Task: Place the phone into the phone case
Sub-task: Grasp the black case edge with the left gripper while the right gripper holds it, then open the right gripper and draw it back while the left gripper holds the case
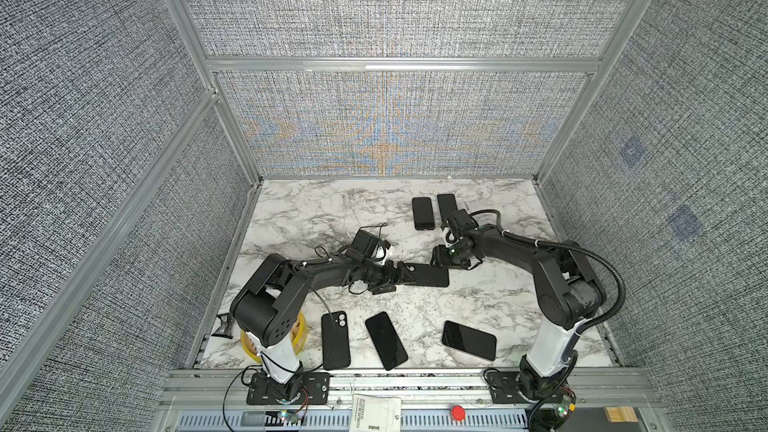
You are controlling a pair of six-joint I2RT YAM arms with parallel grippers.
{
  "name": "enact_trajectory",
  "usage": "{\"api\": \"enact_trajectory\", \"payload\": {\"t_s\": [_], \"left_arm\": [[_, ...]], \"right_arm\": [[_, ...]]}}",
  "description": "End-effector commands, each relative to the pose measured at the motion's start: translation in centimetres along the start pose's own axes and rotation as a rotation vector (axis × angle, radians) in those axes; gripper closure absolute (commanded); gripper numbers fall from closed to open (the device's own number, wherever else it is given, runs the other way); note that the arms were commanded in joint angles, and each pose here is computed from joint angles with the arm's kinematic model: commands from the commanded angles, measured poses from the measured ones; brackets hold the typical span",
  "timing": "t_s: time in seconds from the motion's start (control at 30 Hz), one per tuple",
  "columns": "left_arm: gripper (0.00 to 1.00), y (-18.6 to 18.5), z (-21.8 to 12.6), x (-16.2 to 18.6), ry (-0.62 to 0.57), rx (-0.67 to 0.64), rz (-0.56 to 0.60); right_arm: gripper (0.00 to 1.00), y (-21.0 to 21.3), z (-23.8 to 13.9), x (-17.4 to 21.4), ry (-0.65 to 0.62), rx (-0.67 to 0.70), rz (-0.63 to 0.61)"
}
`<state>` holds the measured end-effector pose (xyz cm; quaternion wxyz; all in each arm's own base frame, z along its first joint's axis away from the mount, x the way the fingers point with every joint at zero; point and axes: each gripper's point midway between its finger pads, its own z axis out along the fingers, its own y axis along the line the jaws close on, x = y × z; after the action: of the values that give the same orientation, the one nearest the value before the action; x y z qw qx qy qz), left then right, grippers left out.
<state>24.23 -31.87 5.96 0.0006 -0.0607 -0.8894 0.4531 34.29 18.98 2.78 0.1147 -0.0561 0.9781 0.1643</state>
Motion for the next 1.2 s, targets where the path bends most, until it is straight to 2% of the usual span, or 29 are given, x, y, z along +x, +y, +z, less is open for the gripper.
{"api": "enact_trajectory", "payload": {"t_s": [0.0, 0.3, 0.43, 0.73, 0.97, 1.1, 1.17], "left_arm": [[0.08, -0.6, 0.2, -0.3, 0.001, 0.019, 0.013], [0.08, -0.3, 0.5, -0.3, 0.003, 0.008, 0.004], [0.08, -0.4, 0.5, -0.7, -0.006, 0.005, 0.007], [0.08, -0.1, 0.9, -1.4, -0.010, -0.005, 0.005], [0.08, 0.1, 0.5, -2.3, -0.028, -0.009, 0.004], [0.08, 0.4, 0.4, -2.9, -0.037, -0.009, 0.001], [0.08, 0.4, 0.2, -3.1, -0.042, -0.003, -0.004]], "right_arm": [[0.37, 0.7, -0.1, 0.6, 0.005, -0.046, -0.004], [0.37, 1.5, -0.7, 2.4, 0.010, -0.103, 0.013], [0.38, 1.9, -0.6, 4.8, 0.042, -0.115, 0.018], [0.38, 4.6, -0.4, 8.6, 0.090, -0.144, -0.016], [0.38, 6.6, -1.8, 10.7, 0.107, -0.184, -0.070], [0.35, 6.0, -3.8, 11.7, 0.096, -0.117, -0.133], [0.28, 5.4, -5.1, 12.6, 0.075, -0.066, -0.171]]}}
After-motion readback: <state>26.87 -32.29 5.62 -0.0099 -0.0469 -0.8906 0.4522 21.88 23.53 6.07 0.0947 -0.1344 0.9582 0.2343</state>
